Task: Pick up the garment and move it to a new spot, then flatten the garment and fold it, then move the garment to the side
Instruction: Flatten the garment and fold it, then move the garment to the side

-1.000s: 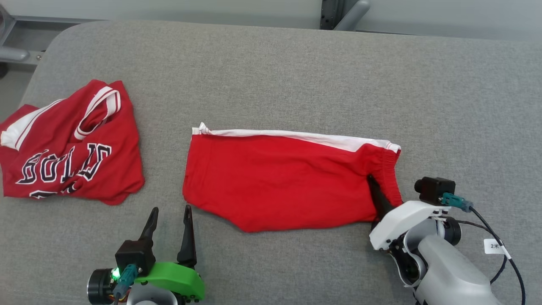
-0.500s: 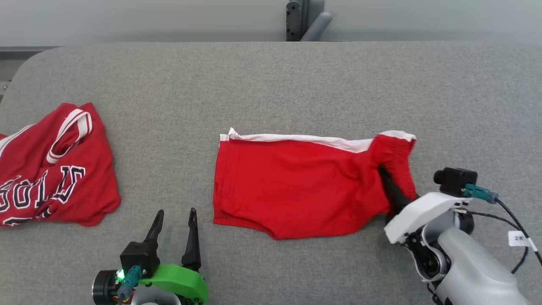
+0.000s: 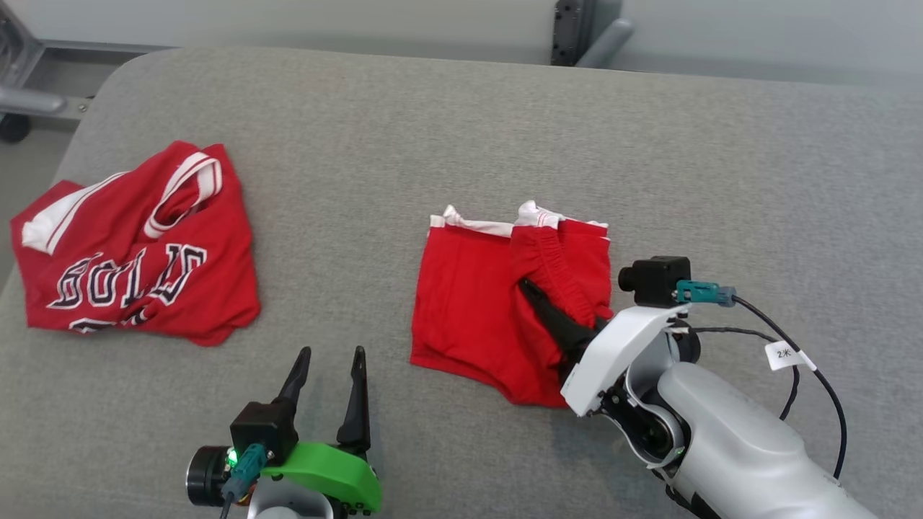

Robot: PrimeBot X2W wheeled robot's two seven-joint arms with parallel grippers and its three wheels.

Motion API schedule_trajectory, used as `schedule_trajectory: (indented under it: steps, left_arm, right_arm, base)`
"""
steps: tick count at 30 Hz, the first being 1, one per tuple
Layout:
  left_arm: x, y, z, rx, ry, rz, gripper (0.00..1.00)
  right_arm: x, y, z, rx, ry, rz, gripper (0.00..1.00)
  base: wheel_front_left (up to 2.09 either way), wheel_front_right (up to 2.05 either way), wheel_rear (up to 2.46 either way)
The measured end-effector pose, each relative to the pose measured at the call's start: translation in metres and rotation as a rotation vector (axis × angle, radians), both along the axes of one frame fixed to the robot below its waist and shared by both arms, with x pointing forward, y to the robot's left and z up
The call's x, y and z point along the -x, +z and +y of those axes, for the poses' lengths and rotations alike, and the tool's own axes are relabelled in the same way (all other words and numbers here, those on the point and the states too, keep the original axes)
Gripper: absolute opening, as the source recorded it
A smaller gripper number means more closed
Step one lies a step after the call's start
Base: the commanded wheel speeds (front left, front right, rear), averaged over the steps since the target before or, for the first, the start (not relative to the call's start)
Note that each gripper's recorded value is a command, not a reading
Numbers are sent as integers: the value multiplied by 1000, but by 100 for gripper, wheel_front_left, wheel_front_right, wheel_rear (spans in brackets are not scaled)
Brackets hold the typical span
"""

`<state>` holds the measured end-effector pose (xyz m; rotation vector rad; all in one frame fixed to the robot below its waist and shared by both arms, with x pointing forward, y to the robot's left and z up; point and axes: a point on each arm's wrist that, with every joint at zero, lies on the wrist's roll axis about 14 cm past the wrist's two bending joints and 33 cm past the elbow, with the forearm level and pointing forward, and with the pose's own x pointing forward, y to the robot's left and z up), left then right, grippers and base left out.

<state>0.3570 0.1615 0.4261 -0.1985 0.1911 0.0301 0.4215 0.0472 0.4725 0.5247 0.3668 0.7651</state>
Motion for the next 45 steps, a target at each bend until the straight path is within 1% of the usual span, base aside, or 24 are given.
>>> schedule_trajectory:
  steps: [2,3,4,6,11,13,15,19,23,30,33,38,41,45]
  left_arm:
    - [2,3,5,0,20,-8,100]
    - [4,4,9,-3,33,-8,100]
    - [8,4,13,-6,48,-6,100]
    - [14,3,23,-11,82,0,100]
    - [33,1,50,-19,185,17,100]
    - [35,1,57,-25,209,19,100]
    - [34,1,58,-30,209,18,100]
    - [27,3,56,-39,194,10,100]
    - [17,4,49,-41,163,-2,100]
    - [-2,9,27,-40,76,-30,100]
    - [-7,11,19,-39,50,-40,100]
    - [-14,14,8,-39,16,-53,100]
    - [-14,14,5,-41,6,-55,100]
    - [-10,15,2,-41,-7,-57,100]
  right_arm:
    - [-5,-5,11,23,18,-14,0]
    - [-6,-8,16,39,30,-25,38]
    - [-9,-11,20,48,36,-35,100]
    - [-10,-16,32,61,56,-44,100]
    - [-4,-20,65,45,115,-54,100]
    - [-3,-22,69,43,120,-59,100]
    - [-9,-23,63,45,94,-65,100]
    - [-28,-25,33,51,-10,-64,100]
    - [-44,-26,-21,83,-161,-95,100]
    - [-27,-35,-122,218,-397,-147,100]
    - [-15,-31,-152,252,-485,-171,100]
    - [2,-11,-180,283,-579,-242,100]
    - [13,-3,-191,273,-632,-255,100]
    - [28,3,-196,265,-660,-265,100]
  base:
    - [0,0,0]
    - [0,0,0]
    - [0,0,0]
    - [0,0,0]
    - [0,0,0]
    - [0,0,0]
    - [0,0,0]
    - [0,0,0]
    - [0,0,0]
    - [0,0,0]
    - [0,0,0]
    - [0,0,0]
    - [0,0,0]
    - [0,0,0]
